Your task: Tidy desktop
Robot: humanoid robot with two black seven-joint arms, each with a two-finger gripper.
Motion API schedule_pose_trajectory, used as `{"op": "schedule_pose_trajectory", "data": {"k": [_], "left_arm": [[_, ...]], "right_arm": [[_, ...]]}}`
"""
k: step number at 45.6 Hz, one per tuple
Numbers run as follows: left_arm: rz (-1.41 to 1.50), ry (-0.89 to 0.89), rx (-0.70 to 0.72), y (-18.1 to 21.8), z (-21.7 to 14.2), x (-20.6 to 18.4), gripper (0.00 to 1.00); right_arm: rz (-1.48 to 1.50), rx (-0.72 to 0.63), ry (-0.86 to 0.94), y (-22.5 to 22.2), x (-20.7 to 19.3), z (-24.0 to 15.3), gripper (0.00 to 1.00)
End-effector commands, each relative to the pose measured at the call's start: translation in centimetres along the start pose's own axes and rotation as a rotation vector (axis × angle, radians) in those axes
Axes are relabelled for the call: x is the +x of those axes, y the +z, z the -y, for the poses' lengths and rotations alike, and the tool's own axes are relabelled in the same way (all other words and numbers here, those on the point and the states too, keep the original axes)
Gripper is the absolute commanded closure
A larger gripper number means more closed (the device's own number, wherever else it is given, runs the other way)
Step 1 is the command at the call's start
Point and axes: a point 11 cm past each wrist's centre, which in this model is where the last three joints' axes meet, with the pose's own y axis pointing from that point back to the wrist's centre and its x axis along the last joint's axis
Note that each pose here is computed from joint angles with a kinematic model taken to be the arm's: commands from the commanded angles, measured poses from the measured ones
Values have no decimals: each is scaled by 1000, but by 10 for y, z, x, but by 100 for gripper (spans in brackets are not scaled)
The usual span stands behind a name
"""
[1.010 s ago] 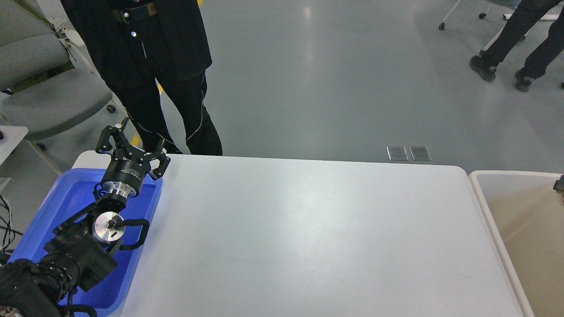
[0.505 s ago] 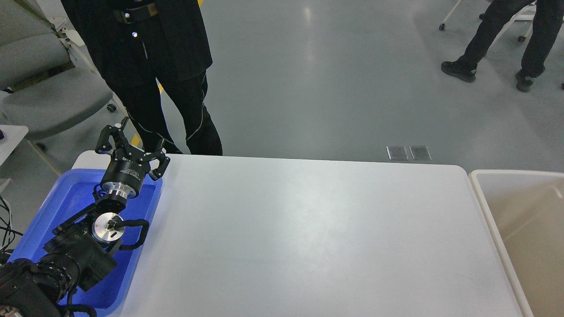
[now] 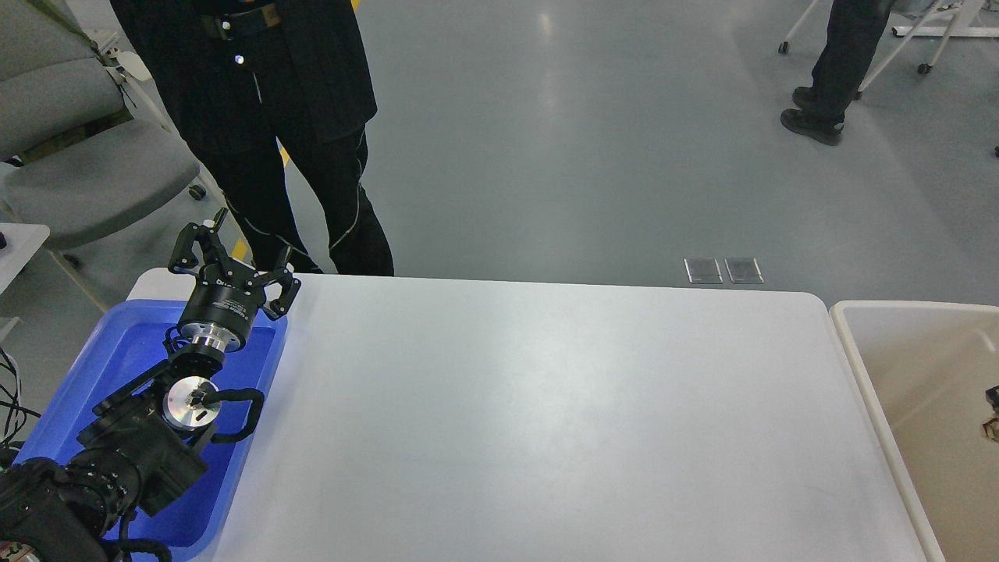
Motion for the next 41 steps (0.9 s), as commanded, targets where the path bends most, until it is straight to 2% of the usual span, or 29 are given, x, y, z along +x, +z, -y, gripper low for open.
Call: {"op": "schedule_pose_trajectory", "data": {"k": [1, 18, 19, 20, 22, 23, 41], "left_arm": [[0, 0, 0, 0, 0, 0, 0], [0, 0, 0, 0, 0, 0, 0], [0, 0, 0, 0, 0, 0, 0], [0, 0, 0, 0, 0, 0, 0], [0, 0, 0, 0, 0, 0, 0], [0, 0, 0, 0, 0, 0, 0], [0, 0, 0, 0, 0, 0, 0]], "right_arm": [[54, -28, 77, 3, -9, -1, 100], [107, -43, 98, 9, -14, -2, 100], [115, -44, 102, 9, -13, -2, 85], [124, -46, 106, 10, -12, -2, 63], [135, -49, 121, 11, -11, -2, 13], [135, -49, 129, 11, -10, -2, 0], [139, -49, 125, 11, -11, -2, 0]]}}
